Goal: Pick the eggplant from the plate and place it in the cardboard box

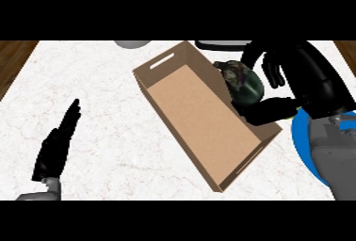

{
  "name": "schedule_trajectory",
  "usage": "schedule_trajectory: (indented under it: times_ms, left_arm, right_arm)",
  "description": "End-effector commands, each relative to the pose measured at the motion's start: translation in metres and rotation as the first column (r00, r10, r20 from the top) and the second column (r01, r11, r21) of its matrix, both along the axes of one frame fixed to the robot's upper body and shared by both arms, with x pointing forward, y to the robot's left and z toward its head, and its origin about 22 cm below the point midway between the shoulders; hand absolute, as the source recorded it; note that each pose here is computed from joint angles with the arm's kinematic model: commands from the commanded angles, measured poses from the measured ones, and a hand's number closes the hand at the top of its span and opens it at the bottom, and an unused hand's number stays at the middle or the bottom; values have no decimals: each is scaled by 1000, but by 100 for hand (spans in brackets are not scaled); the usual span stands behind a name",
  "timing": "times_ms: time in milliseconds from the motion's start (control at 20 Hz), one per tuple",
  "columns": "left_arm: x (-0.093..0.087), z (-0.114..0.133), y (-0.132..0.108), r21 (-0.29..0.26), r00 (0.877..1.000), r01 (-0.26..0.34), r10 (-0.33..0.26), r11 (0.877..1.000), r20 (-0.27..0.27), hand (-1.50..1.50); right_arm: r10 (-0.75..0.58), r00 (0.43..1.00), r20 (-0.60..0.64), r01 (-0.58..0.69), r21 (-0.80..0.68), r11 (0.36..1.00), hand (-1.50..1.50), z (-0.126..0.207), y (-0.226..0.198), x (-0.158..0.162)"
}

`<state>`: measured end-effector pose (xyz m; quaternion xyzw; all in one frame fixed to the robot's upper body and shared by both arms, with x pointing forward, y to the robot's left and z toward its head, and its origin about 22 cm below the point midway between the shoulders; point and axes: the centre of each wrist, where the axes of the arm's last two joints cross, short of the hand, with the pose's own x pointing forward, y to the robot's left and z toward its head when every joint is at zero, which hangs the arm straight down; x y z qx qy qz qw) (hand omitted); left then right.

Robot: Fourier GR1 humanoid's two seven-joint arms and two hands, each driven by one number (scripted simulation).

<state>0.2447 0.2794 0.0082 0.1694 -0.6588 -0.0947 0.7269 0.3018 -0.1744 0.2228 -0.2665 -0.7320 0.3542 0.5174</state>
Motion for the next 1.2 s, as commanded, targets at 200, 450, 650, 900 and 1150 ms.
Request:
schedule_trajectory:
  times_ms: [200,450,650,900,1150]
  left_arm:
    - [-3,10,15,-8,1000,25,-25,1000,5,0]
    - [-4,10,-1,-10,1000,10,-10,1000,8,0]
    - [-5,-13,-2,0,1000,17,-17,1000,5,0]
    - [4,-4,-3,-19,1000,5,-5,1000,6,0]
    - [0,1,2,-9,1000,19,-19,1000,-1,0]
  right_arm:
    - [18,993,-116,-25,-63,998,150,-38,60,50]
    - [-10,986,-169,-10,-112,994,150,-65,94,70]
    - [-72,962,-265,56,-66,996,-150,-73,106,98]
    - [-74,966,-248,62,-54,997,-150,-122,117,99]
    - [-66,980,-189,105,201,974,-150,-109,104,103]
